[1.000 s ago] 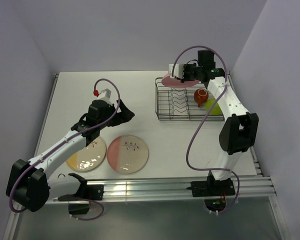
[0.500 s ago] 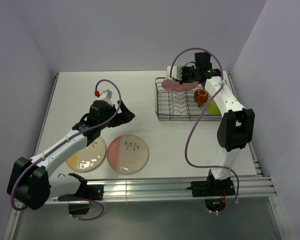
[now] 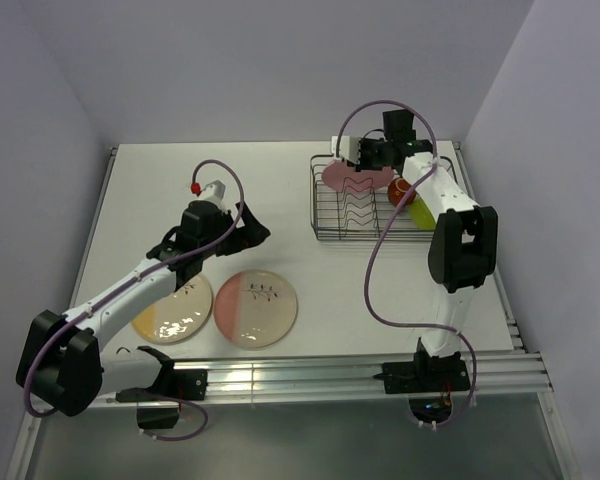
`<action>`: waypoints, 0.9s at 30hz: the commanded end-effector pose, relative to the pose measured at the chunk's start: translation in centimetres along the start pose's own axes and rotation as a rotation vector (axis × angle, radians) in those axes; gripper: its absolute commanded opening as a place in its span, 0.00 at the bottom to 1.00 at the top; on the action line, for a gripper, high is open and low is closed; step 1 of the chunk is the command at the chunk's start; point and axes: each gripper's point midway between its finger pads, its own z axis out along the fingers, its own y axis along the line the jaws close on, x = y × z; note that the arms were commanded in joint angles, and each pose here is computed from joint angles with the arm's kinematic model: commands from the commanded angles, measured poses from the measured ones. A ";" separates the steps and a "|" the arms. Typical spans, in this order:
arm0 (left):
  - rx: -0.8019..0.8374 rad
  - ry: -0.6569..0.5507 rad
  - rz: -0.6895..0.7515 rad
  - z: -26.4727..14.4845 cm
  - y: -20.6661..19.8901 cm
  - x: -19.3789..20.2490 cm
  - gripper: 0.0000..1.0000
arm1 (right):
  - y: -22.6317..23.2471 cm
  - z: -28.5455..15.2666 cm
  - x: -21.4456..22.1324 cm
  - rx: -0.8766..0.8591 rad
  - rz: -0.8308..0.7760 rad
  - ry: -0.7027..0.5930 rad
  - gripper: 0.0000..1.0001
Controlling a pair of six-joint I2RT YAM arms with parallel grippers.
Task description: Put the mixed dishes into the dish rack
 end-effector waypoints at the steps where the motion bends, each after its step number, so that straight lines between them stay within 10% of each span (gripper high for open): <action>1: 0.016 -0.026 0.026 0.1 -0.8 -1.0 0.96 | -2.9 -0.1 -0.6 0.089 -0.017 -0.029 0.04; 7: 0.010 -0.022 0.022 0.3 -0.6 -0.8 0.96 | -2.8 0.3 -0.1 0.098 0.005 -0.018 0.27; 11: 0.004 -0.012 0.021 0.4 -0.5 -0.7 0.96 | -3.4 -0.8 -1.2 0.131 0.006 -0.045 0.80; 27: -0.275 0.017 0.010 -1.3 4.0 -0.2 0.97 | -5.8 -13.7 -15.1 0.396 0.215 -0.277 1.00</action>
